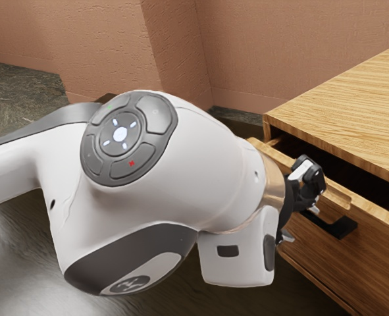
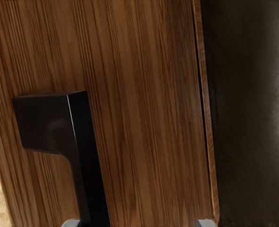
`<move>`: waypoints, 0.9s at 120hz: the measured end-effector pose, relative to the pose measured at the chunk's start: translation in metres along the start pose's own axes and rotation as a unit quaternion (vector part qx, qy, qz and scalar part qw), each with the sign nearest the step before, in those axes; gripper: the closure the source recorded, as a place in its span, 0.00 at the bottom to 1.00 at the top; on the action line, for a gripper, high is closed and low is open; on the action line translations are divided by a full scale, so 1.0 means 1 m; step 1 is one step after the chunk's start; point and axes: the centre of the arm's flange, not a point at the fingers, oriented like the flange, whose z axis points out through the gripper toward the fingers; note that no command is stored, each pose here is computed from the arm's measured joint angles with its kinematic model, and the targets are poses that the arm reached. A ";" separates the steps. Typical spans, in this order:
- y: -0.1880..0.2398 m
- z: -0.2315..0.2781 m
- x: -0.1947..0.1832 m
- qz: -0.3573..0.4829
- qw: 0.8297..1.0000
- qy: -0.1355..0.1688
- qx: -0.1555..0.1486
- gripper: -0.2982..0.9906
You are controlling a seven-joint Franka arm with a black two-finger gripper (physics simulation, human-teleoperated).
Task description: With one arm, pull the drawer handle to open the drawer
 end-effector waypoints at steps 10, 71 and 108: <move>0.002 -0.003 0.000 -0.001 1.000 -0.003 0.001 0.53; 0.024 -0.021 0.005 -0.002 1.000 -0.026 0.005 0.52; 0.038 -0.031 0.008 -0.005 0.999 -0.038 0.007 0.51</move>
